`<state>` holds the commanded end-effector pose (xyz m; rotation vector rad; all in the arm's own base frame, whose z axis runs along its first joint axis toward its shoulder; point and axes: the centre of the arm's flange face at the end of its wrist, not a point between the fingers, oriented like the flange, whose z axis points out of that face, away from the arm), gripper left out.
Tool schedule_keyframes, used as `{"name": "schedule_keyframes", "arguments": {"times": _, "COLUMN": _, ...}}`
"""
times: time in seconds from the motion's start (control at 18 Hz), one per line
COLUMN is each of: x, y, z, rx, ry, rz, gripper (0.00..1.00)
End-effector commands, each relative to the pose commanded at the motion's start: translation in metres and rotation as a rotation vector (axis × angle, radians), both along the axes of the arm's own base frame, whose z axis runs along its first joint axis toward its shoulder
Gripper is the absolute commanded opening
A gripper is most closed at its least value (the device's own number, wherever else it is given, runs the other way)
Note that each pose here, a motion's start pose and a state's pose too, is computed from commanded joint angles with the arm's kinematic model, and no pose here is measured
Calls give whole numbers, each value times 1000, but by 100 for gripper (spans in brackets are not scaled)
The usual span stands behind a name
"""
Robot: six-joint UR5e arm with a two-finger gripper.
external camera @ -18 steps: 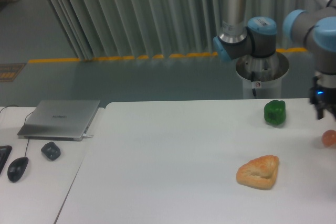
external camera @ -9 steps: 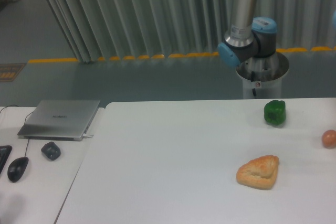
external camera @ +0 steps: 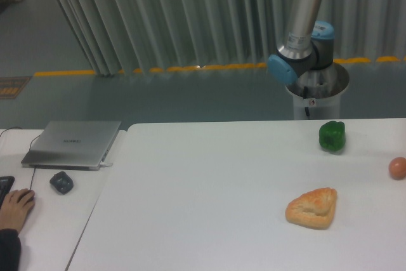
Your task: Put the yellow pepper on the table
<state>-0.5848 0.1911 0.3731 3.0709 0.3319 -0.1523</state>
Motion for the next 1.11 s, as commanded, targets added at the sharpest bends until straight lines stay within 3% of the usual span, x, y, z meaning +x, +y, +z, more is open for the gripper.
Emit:
{"name": "schedule_keyframes", "arguments": {"times": 0.11, "x": -5, "y": 1, "z": -3, "rx": 17, "ry": 30, "rz": 150, "gripper": 100}}
{"name": "schedule_keyframes", "arguments": {"times": 0.28, "x": -14, "y": -4, "z": -25, "rx": 19, "ry": 12, "rz": 213, "gripper": 100}}
{"name": "schedule_keyframes", "arguments": {"times": 0.78, "x": -22, "y": -7, "z": -71, "rx": 9, "ry": -54, "rz": 224, "gripper": 100}}
{"name": "schedule_keyframes", "arguments": {"times": 1.11, "x": -32, "y": -11, "z": -91, "rx": 9, "ry": -50, "rz": 222, "gripper": 100}}
